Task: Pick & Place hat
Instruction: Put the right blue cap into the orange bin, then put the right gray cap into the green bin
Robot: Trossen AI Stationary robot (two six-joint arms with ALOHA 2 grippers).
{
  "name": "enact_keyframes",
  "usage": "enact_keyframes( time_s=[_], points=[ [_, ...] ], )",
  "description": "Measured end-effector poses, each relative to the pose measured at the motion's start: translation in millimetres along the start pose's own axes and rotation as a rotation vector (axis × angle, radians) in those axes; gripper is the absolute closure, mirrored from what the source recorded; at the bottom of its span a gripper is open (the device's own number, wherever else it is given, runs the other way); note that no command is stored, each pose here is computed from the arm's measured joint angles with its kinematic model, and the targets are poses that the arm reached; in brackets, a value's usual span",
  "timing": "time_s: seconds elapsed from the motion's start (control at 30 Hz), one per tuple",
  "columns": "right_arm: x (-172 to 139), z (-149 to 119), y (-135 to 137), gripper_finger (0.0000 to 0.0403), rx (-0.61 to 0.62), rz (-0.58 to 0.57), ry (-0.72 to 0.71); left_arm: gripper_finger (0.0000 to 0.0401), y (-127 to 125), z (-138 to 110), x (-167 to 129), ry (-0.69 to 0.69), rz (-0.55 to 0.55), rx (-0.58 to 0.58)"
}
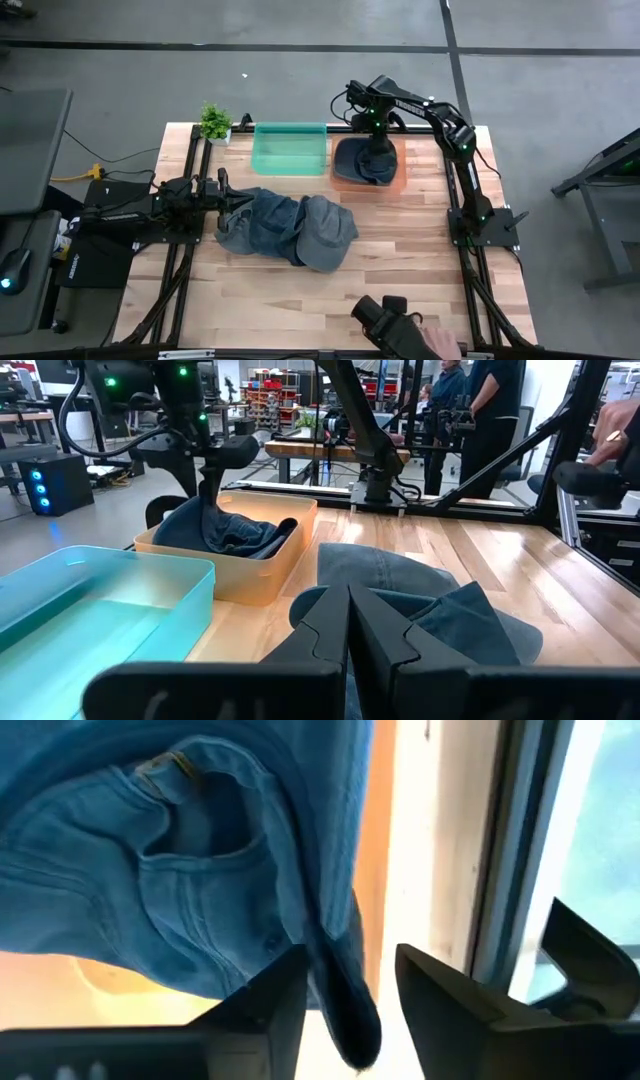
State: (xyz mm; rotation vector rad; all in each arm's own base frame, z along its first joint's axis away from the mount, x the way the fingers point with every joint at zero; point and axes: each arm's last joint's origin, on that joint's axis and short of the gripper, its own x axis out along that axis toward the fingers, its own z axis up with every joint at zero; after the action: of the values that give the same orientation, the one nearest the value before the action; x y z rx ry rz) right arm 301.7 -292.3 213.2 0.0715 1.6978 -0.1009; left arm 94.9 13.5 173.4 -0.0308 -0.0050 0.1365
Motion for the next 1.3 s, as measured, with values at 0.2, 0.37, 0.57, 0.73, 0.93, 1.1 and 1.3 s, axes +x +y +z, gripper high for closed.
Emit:
enact_keyframes(
  time_s=[0.2, 0.37, 0.57, 0.73, 0.93, 1.1, 1.3],
  points=[
    [-0.3, -0.2, -0.3, 0.0204, 0.023, -0.012, 0.006, 0.04, 0.0, 0.0, 0.0, 0.0, 0.0, 0.0],
    [-4.3, -3.0, 1.8, 0.0184, 0.024, -0.016, 0.022, 0.04, 0.0, 0.0, 0.0, 0.0, 0.0, 0.0],
    [-22.9, -10.2, 5.1, 0.0181, 0.028, -0.058, -0.003, 0.04, 0.0, -0.1, 0.0, 0.0, 0.0, 0.0],
    [-47.6, -19.9, 11.8, 0.0181, 0.042, -0.096, -0.058, 0.04, 0.0, 0.0, 0.0, 0.0, 0.0, 0.0],
    [-74.4, -27.5, 31.2, 0.018, 0.044, -0.037, -0.16, 0.04, 0.0, 0.0, 0.0, 0.0, 0.0, 0.0],
    [-89.7, -24.7, 59.6, 0.018, -0.004, 0.039, -0.204, 0.04, 0.0, 0.0, 0.0, 0.0, 0.0, 0.0],
    [-97.4, -9.0, 101.7, 0.0181, -0.119, 0.178, -0.258, 0.04, 0.0, 0.0, 0.0, 0.0, 0.0, 0.0]
  ],
)
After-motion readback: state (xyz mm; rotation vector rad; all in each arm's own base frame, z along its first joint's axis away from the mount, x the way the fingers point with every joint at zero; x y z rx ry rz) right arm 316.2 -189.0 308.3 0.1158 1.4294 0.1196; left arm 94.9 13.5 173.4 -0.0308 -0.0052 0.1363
